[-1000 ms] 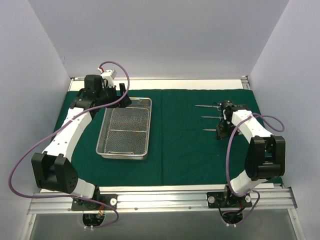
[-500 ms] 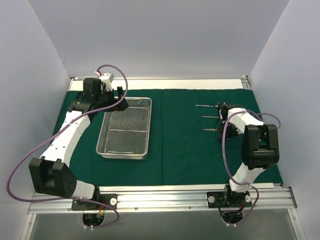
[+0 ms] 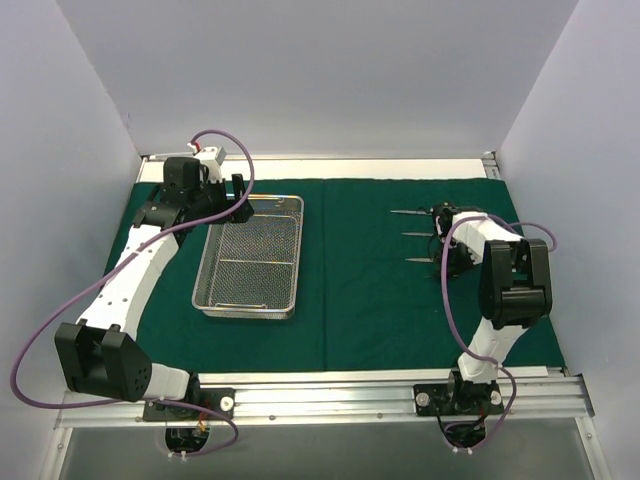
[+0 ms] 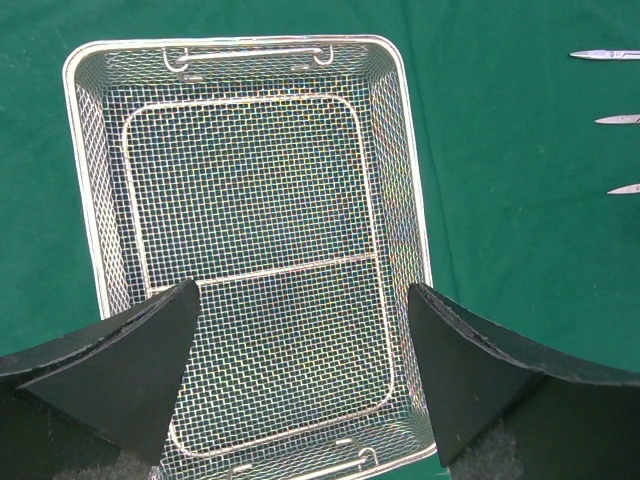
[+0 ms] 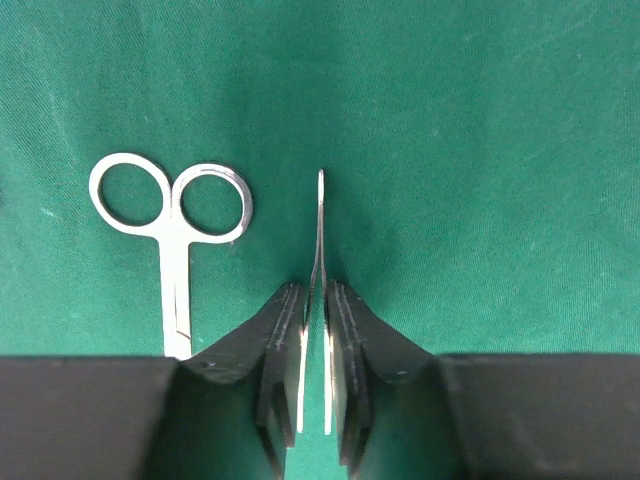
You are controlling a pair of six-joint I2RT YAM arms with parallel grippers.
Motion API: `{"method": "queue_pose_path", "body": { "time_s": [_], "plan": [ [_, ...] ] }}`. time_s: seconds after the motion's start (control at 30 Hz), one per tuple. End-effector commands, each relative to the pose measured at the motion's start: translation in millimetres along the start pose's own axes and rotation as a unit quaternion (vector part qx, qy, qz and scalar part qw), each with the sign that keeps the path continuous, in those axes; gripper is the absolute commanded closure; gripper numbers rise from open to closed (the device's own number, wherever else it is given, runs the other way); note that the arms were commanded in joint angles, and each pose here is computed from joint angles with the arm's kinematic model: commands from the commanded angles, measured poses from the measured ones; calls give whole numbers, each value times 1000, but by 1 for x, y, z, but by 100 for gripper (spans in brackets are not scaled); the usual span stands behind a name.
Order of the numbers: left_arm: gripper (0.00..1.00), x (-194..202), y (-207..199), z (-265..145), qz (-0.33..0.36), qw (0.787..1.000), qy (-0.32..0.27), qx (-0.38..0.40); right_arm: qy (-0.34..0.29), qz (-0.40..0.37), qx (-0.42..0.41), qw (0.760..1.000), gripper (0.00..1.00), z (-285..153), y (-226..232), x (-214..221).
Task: Open and lay out the surgical kit
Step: Place the medical item in the surgical kit, then reset both arms
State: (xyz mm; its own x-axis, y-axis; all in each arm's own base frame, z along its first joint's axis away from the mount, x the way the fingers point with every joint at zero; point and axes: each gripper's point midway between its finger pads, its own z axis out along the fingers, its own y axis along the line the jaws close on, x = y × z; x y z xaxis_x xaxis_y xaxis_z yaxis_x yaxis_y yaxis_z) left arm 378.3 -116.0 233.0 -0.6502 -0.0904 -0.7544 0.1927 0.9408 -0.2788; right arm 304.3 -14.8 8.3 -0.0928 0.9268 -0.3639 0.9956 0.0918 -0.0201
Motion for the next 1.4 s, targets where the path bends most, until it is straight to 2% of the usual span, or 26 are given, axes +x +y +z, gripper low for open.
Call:
{"method": "queue_pose_path", "body": {
  "time_s": [0.0,0.6,0.77,0.9,1.0,1.03,1.1,1.13,1.17,1.27,1.3,1.37],
  "plan": [
    [6,-9,2,-9,12,1000,-17,-6,-25,-11,29,999,82,0,-10,-4],
    [6,-7,4,-9,17,1000,-13,-12,-28,-48,28,998,75,-5,-12,8],
    [6,-3,10,-9,16,1000,-9,-24,-31,-47,16,998,66,-16,-12,1],
    [6,-1,19,-10,7,999,-8,-53,-45,-54,11,997,51,-31,-15,-14],
    [6,1,25,-13,2,997,-6,-72,-55,-59,-4,997,34,-51,-17,-28],
    [6,2,26,-13,-1,997,-3,-76,-57,-60,-14,996,25,-61,-19,-32],
    [6,2,27,-13,-13,997,-5,-79,-59,-89,-23,994,17,-69,-22,-35],
    [6,6,27,-11,-18,997,0,-78,-62,-104,-34,992,6,-76,-22,-37],
    [6,8,22,-9,-29,997,6,-66,-68,-137,-44,987,2,-81,-22,-39],
    [6,23,10,-8,-50,998,34,-34,-90,-191,-116,971,0,-109,-6,-38],
    [6,29,1,-9,-57,997,44,-8,-100,-235,-137,957,0,-117,-4,-36],
    [6,45,-8,-12,-80,995,50,20,-108,-272,-197,936,0,-140,7,-23]
  ]
}}
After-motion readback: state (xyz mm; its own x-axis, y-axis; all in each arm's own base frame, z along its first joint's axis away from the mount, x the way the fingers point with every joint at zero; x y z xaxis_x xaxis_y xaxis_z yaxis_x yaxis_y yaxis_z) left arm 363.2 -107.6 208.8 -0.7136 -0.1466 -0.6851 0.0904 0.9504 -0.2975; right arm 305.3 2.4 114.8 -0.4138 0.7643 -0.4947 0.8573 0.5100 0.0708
